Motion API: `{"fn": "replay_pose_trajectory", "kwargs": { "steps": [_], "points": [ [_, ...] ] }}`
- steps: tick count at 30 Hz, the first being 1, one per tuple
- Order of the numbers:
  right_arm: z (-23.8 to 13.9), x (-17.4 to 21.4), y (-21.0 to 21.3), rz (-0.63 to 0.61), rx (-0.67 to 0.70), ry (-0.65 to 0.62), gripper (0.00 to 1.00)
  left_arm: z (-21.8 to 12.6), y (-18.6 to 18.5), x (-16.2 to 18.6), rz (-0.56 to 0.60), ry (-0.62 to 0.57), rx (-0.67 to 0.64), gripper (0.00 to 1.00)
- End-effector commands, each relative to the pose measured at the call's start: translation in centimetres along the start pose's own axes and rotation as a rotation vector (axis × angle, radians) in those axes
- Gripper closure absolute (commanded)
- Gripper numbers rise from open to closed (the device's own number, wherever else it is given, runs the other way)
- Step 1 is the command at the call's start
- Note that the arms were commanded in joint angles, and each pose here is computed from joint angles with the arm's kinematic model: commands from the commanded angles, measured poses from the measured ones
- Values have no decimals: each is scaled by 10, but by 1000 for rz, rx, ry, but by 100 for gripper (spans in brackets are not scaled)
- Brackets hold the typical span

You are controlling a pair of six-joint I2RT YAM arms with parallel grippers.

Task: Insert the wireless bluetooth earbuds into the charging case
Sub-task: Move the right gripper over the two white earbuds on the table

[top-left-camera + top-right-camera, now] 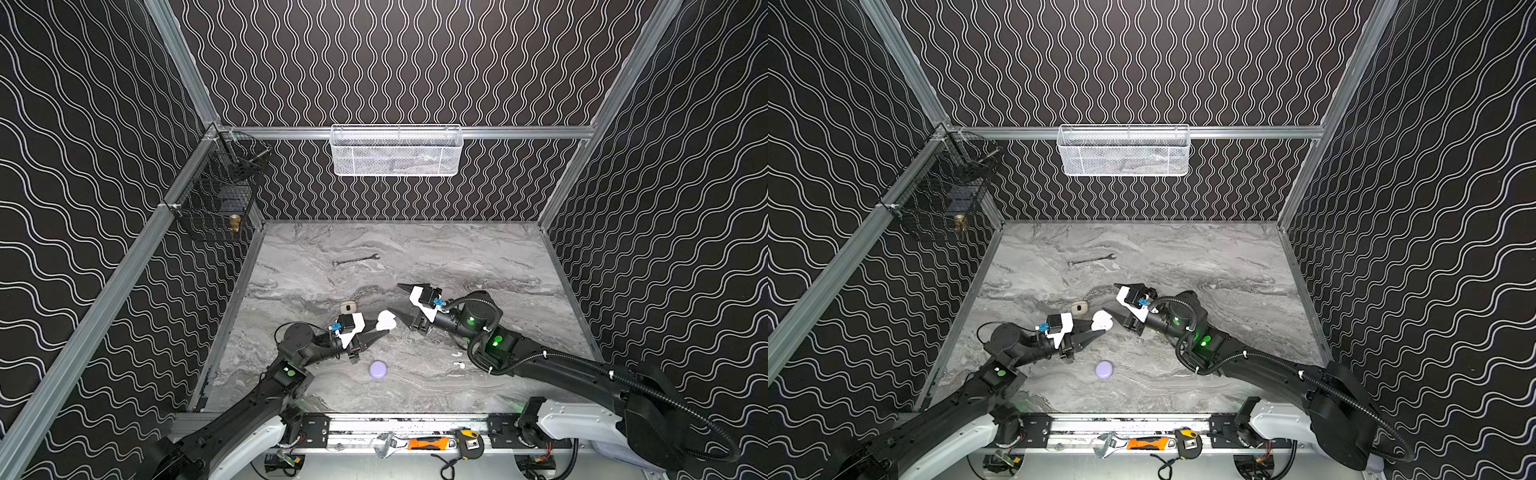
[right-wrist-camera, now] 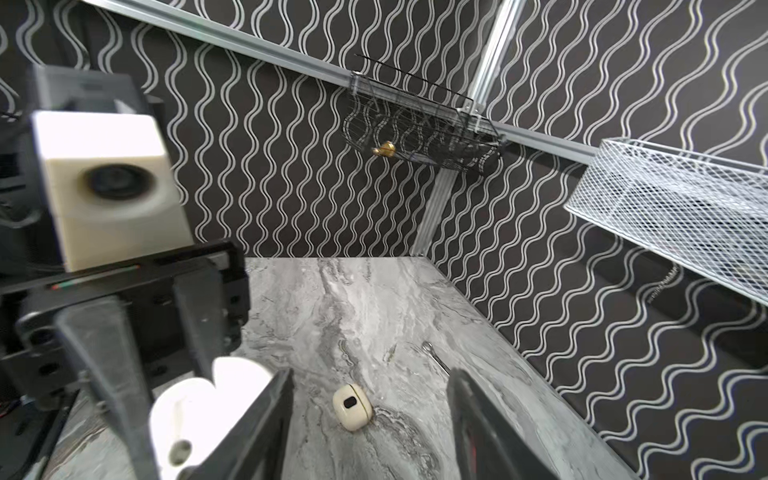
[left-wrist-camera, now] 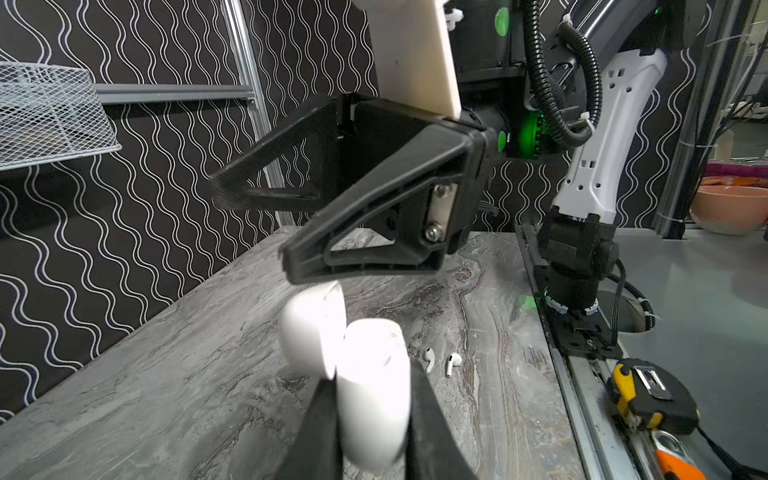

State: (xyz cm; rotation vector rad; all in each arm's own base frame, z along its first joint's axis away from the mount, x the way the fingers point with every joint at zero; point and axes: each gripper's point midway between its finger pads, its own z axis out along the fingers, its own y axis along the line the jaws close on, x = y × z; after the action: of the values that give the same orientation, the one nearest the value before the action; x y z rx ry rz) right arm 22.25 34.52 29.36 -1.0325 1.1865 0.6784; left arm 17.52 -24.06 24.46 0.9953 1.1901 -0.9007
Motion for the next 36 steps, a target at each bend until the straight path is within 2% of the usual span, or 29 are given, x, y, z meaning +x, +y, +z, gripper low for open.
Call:
{"fn": "replay_pose_trajectory", "kwargs": {
  "steps": [1,5,9,12,15,19,20,23,25,29,33,36],
  "points": [
    [2,-7,-10,11,48,-21,37,-1,-4,-15,38,-64,24,100],
    [-1,-19,-21,58,105,-41,35,2,-3,-10,10,-60,26,100],
    [-8,-37,-51,193,253,-81,34,3,7,-8,-6,-86,-20,100],
    [-2,-31,-82,327,387,-19,35,7,35,-7,-63,-122,-154,100],
    [4,-19,-109,485,506,64,42,3,62,-8,-115,-169,-298,100],
    [-8,1,-117,703,611,121,44,5,58,4,-93,-128,-280,100],
    [-12,7,-111,747,607,138,46,4,61,9,-123,-116,-296,100],
    [-39,50,-94,874,663,224,51,3,57,5,-98,-128,-283,100],
    [-71,87,-80,963,752,339,53,-1,57,3,-82,-134,-296,100],
    [-126,134,-48,1018,829,582,53,4,51,0,-86,-132,-248,100],
    [-160,169,-14,1045,807,793,52,7,50,5,-83,-137,-228,100],
    [-158,190,11,1080,703,845,50,7,48,7,-78,-147,-221,100]
  ]
}}
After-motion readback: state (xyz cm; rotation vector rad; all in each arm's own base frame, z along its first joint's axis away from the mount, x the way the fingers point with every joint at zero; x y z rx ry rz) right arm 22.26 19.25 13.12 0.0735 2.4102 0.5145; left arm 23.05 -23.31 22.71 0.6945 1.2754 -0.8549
